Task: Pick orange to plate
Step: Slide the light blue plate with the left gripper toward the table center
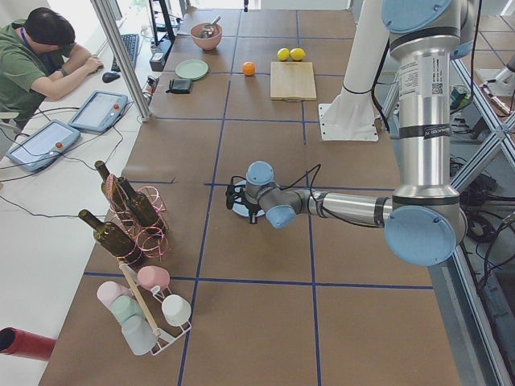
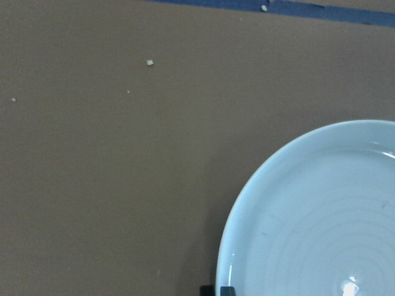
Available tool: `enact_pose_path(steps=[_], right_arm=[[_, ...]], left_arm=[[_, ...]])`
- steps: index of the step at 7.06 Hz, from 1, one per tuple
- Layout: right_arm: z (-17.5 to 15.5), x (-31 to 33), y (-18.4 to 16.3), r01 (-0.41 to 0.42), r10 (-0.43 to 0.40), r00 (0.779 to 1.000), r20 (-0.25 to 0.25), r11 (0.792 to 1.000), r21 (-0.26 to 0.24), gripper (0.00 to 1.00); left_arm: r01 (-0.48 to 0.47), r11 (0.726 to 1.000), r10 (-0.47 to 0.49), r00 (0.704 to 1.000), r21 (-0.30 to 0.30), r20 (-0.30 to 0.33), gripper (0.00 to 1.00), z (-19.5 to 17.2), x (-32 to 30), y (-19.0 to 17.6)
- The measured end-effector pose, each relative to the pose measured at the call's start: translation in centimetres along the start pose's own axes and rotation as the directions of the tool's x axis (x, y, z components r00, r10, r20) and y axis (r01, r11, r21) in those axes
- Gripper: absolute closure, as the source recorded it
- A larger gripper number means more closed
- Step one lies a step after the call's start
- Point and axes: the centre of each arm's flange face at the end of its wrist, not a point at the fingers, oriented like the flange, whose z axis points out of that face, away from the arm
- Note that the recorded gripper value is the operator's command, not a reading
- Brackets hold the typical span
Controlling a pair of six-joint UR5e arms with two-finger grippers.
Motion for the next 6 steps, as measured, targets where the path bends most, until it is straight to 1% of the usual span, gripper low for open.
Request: enact_pose_path(steps=[1,2,3,4,5,6], right_arm=[[-0.2,-0.3,0.0,0.002,-0.002,1.000,0.002,1.000,0.004,0.00],[-0.3,-0.4,0.0,0.002,-0.002,1.000,0.003,1.000,0.006,0.00],[-0.4,-0.6,0.0,0.004,-0.004,1.000,0.004,1.000,0.007,0.00],[-0.4,-1.0,0.0,0.008,-0.008,1.000,0.006,1.000,0.007,0.00],[-0.4,-1.4,0.0,0.014,-0.014,1.000,0.007,1.000,0.007,0.00],[-0.3,-1.6,0.0,0.019,-0.019,1.000,0.007,1.000,0.006,0.00]], left_arm=[[-0.009,1.000,0.009,1.000,-0.001,-0.026,1.00,-1.4,1.0,0.0],[0.001,1.000,-0.002,0.999,-0.016,-0.052,1.00,-3.3,1.7,-0.2],[0.025,0.999,-0.027,0.996,-0.031,-0.080,1.00,-5.5,2.6,-1.6],[0.041,0.999,-0.044,0.993,-0.035,-0.106,1.00,-7.1,5.6,-4.4],[0.060,0.998,-0.063,0.991,-0.035,-0.114,1.00,-8.2,10.4,-8.0],[0.100,0.994,-0.104,0.988,-0.041,-0.118,1.00,-9.3,16.2,-11.3]])
